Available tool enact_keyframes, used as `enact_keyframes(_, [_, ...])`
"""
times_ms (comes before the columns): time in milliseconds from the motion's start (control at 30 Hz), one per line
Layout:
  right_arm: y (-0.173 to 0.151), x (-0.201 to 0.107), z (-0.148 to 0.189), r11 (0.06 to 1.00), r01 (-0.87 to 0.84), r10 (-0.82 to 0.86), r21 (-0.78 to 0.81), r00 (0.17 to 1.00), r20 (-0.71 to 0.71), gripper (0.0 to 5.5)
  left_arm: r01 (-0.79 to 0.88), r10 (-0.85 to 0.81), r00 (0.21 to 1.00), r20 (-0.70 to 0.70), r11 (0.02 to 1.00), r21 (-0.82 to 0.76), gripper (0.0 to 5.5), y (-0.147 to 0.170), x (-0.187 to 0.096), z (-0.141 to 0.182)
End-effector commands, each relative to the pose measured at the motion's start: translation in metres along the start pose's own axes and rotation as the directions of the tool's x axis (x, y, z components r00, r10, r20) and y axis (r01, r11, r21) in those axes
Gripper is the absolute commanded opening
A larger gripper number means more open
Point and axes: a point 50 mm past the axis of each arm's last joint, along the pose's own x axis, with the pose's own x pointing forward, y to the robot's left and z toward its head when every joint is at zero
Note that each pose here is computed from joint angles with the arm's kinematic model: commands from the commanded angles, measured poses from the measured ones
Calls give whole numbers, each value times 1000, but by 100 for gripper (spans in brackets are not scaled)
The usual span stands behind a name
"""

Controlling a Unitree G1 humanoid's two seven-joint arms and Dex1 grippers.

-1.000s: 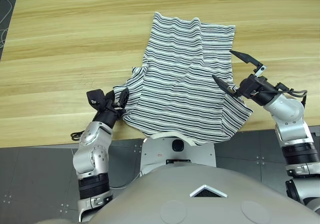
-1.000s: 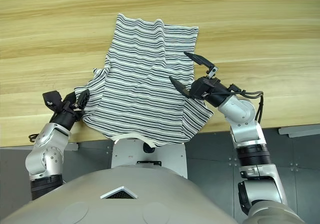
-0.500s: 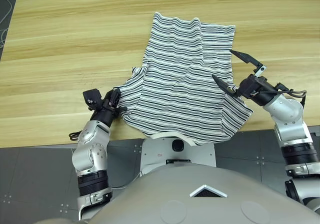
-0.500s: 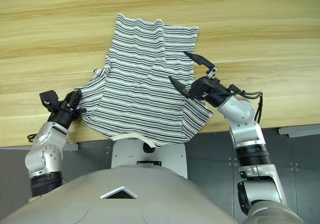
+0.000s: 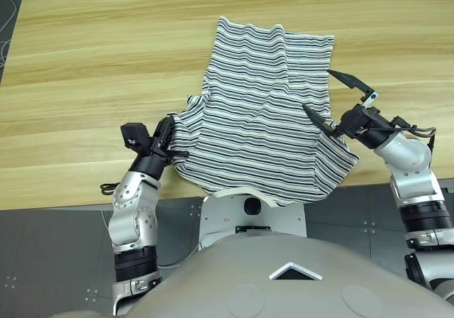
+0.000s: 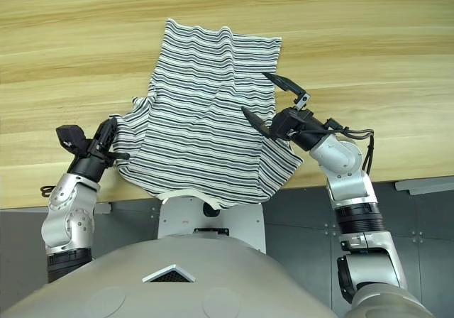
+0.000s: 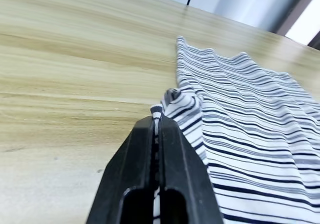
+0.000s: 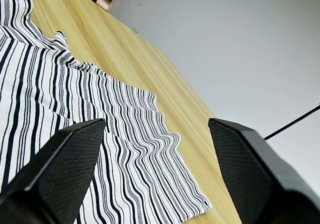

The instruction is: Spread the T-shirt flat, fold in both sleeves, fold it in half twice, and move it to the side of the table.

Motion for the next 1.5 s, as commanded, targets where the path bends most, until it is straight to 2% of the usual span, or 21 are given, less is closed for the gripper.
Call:
enact_keyframes(33, [-4, -1, -3, 1000, -5, 4, -24, 1000, -17, 381, 91, -92, 996, 19, 995, 46, 13, -11, -2, 6])
enact_keyframes(233, [-4, -2, -7, 1000, -1, 1, -23, 1000, -30, 381, 264, -262, 965, -29, 959, 102, 13, -31, -10, 5])
enact_keyframes(333, [-3, -2, -7, 1000, 1, -2, -20, 1000, -31, 381, 330, -318, 943, -99, 934, 137, 13, -36, -14, -2])
enact_keyframes(533, [-1, -1, -6, 1000, 3, -4, -17, 1000, -26, 381, 366, -319, 917, -240, 911, 189, 13, -32, -22, -19])
enact_keyframes(733, [0, 0, -5, 1000, 4, -5, -15, 1000, -21, 381, 341, -256, 916, -309, 903, 263, 13, -24, -23, -28])
enact_keyframes(833, [1, -1, -5, 1000, 5, -5, -15, 1000, -23, 381, 355, -277, 918, -283, 894, 275, 13, -28, -22, -25])
enact_keyframes(900, [1, -1, -6, 1000, 3, -4, -17, 1000, -25, 381, 348, -287, 929, -234, 892, 288, 35, -30, -19, -20])
enact_keyframes(1300, [0, -7, -11, 1000, 17, -15, 22, 997, -79, 381, 332, -311, 943, -119, 908, 254, 209, -38, -18, -5])
enact_keyframes(1400, [-3, -18, -15, 997, 53, -45, 59, 990, -131, 381, 340, -327, 940, -94, 914, 220, 212, -41, -19, -3])
enact_keyframes(1500, [-1, -32, -17, 980, 106, -77, 166, 982, -175, 381, 316, -327, 944, 37, 933, 172, 212, -45, -12, 15])
